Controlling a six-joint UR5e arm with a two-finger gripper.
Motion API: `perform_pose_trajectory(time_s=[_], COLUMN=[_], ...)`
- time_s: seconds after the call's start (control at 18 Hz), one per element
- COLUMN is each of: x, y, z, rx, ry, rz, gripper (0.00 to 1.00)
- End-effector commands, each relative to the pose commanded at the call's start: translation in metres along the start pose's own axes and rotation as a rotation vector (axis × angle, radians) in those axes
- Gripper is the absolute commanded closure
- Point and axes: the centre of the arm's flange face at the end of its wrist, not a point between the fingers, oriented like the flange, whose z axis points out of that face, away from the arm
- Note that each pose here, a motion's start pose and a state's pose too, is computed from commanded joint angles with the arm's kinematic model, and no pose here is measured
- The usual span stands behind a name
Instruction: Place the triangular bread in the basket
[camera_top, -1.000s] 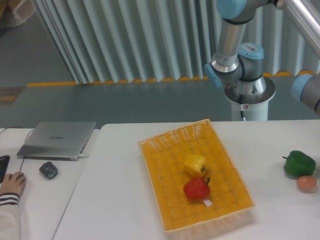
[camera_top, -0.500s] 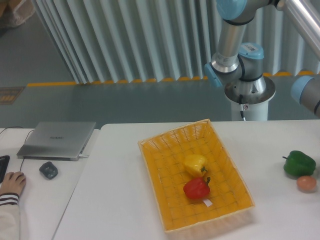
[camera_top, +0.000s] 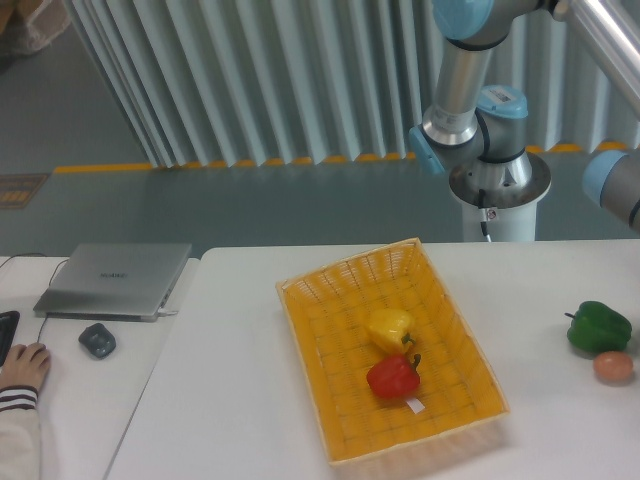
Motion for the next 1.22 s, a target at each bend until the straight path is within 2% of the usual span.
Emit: perform_pose_trajectory(time_s=[0.06,0.33,0.56,0.72,0.94,1.11,1.22], x=[0.000,0.001,0.005,0.003,0.005,0.008,0.009], y=[0.000,0.002,-0.009,-0.015,-0.019,-0.031,-0.033], z=[-0.001,-0.013,-0.042,-0.057,-0.065,-0.079,-0.081], rx=[0.000,0.003,0.030,0.123,0.163,0.314,0.315], ry=[-0.001,0.005,0.015,-0.004,-0.007,-0.020,-0.015], rz=[-0.005,-0.002,0.016,-0.051,-0.097,-0.173,-0.172], gripper=[0.75,0.75,0.76,0.80,0.83,0.84,0.85])
